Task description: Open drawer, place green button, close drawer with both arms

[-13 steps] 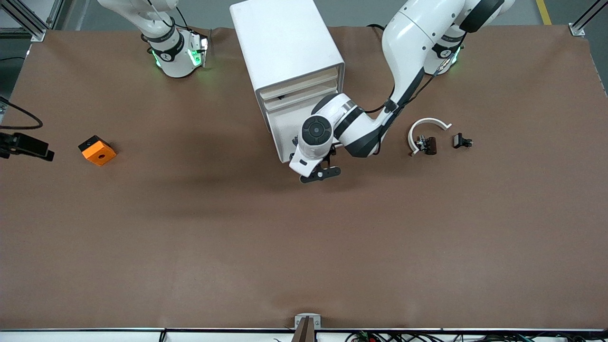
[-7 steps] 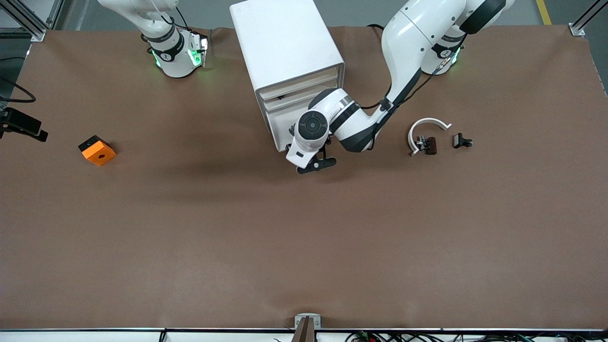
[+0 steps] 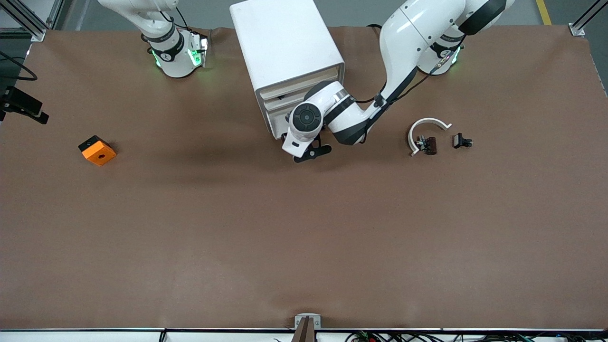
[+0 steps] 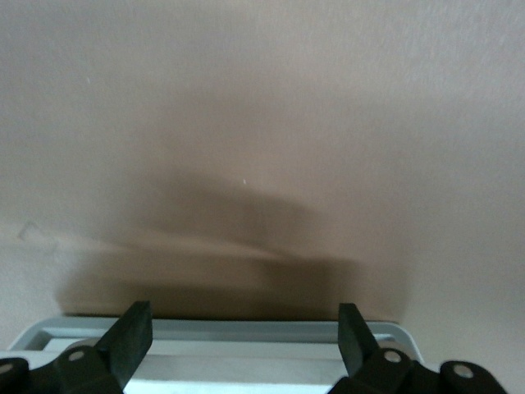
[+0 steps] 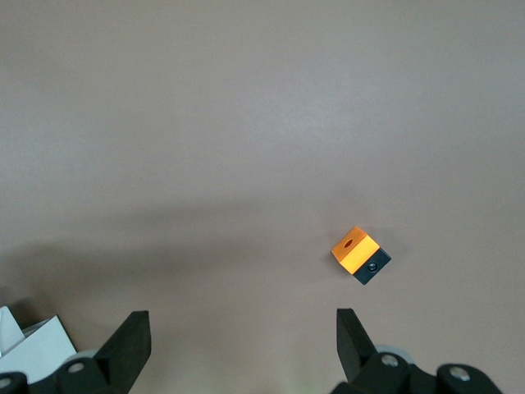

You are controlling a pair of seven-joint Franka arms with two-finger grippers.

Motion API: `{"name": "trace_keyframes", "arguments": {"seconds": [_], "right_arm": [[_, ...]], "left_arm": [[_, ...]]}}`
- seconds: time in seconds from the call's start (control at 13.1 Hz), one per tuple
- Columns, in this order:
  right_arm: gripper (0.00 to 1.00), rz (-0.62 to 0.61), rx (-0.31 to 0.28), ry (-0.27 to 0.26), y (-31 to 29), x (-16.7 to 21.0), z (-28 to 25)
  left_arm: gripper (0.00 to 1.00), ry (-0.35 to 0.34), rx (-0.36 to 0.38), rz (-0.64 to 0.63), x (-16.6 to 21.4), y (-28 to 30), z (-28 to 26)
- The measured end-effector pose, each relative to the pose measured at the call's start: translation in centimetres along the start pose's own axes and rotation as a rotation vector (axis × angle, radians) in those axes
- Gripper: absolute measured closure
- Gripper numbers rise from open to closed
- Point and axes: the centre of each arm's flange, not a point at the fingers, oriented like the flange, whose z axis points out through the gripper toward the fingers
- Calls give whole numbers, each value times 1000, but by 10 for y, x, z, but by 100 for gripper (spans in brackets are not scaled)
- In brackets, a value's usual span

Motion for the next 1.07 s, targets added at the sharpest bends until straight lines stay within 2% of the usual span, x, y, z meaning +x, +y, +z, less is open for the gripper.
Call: {"name": "trace_keyframes", "arguments": {"seconds": [0.61, 1.07], "right_arm": [[0, 38, 11, 5, 13, 0, 0], [0, 92, 26, 10, 18, -2, -3]], "left_arm": [[0, -64, 18, -4, -39, 12, 24], [0, -77, 22, -3, -46, 14, 29]]}}
